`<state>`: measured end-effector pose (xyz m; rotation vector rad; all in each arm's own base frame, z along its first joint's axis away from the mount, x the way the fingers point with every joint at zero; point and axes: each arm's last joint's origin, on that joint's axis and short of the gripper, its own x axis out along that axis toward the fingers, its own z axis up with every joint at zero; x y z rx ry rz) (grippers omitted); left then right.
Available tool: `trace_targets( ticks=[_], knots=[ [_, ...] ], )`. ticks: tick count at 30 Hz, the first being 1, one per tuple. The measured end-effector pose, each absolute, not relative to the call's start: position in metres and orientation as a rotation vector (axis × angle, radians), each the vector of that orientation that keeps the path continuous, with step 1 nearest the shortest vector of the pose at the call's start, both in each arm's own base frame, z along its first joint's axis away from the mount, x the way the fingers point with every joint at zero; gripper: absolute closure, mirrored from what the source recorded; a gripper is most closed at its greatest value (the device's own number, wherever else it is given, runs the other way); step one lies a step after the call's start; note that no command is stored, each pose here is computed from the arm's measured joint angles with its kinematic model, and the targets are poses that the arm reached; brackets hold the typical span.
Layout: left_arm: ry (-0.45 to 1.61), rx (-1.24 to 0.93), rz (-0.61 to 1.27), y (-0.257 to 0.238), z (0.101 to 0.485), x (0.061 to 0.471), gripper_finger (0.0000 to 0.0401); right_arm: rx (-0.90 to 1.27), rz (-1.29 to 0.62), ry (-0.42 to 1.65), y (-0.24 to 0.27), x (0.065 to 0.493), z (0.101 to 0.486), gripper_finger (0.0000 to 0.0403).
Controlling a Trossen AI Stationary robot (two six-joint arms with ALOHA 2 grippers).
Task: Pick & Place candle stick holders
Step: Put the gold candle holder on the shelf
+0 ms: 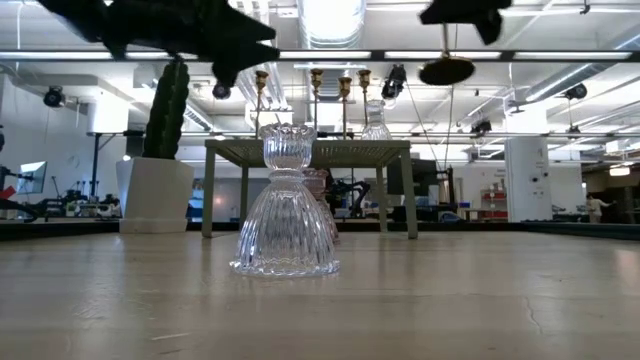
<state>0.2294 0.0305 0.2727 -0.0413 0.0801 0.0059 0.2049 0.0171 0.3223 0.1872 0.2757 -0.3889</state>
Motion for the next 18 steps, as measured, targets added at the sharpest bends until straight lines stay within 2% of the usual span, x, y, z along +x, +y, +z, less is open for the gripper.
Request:
trace_targets(
  ticks=[4, 11, 18],
  knots=[
    [0.095, -0.04, -0.079, 0.03, 0.278, 0.248, 0.0195, 0.134, -0.276, 0.31, 0.025, 0.235, 0.32, 0.0394],
    [0.125, -0.009, -0.165, 0.031, 0.278, 0.279, 0.0195, 0.036, -0.2, 0.313, 0.032, 0.275, 0.333, 0.0395],
    [0.054, 0.021, -0.233, 0.031, 0.284, 0.294, 0.0195, -0.031, -0.145, 0.333, 0.038, 0.305, 0.338, 0.0395]
  ],
)
